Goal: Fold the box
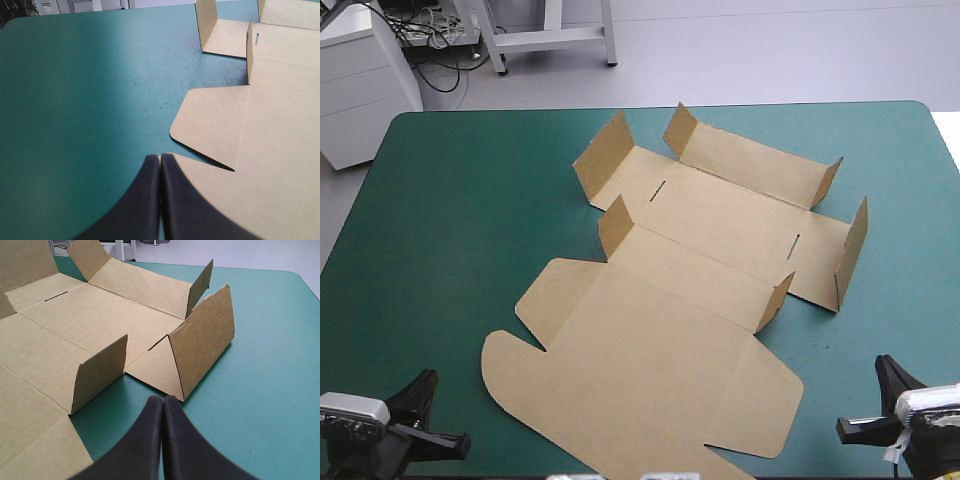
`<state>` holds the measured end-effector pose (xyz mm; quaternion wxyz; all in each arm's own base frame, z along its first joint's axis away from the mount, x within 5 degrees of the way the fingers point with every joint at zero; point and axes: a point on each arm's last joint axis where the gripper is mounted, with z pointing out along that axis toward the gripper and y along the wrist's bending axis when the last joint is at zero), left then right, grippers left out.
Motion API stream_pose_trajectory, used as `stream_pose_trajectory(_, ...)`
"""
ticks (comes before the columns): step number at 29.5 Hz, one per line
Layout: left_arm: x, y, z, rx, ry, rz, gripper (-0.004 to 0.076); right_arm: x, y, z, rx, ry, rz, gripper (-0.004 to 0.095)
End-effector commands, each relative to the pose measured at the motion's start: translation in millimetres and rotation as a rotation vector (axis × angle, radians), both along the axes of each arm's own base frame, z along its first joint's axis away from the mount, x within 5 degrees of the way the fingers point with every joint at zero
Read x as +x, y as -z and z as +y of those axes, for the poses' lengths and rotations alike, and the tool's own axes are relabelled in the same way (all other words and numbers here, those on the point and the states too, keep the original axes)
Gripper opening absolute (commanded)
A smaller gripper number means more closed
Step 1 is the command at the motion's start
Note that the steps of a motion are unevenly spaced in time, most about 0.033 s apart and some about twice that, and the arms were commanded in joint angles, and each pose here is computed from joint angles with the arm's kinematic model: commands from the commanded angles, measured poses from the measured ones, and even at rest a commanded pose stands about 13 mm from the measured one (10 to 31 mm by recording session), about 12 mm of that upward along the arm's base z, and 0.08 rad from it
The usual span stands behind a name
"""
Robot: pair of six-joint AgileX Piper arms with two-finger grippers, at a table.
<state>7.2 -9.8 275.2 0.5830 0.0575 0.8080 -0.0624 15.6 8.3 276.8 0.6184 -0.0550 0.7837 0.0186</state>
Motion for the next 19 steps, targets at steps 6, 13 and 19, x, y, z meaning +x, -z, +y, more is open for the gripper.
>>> stream_pose_trajectory(6,-3.0,-13.4,0.2,-0.030,-0.001,-0.118,-0.0032,0.8,-13.4,-0.5,0.006,0.002,-0.087,-0.0023)
stream_pose_trajectory(13,-5.3,-14.5,-0.6,-0.036,0.008,-0.103,-0.0032,0.8,-13.4,-0.6,0.005,0.003,-0.087,-0.0023)
stream_pose_trajectory(19,-4.9,-14.6,-0.7,-0.039,0.008,-0.107,-0.0032,0.8,-13.4,-0.6,0.005,0.003,-0.087,-0.0023)
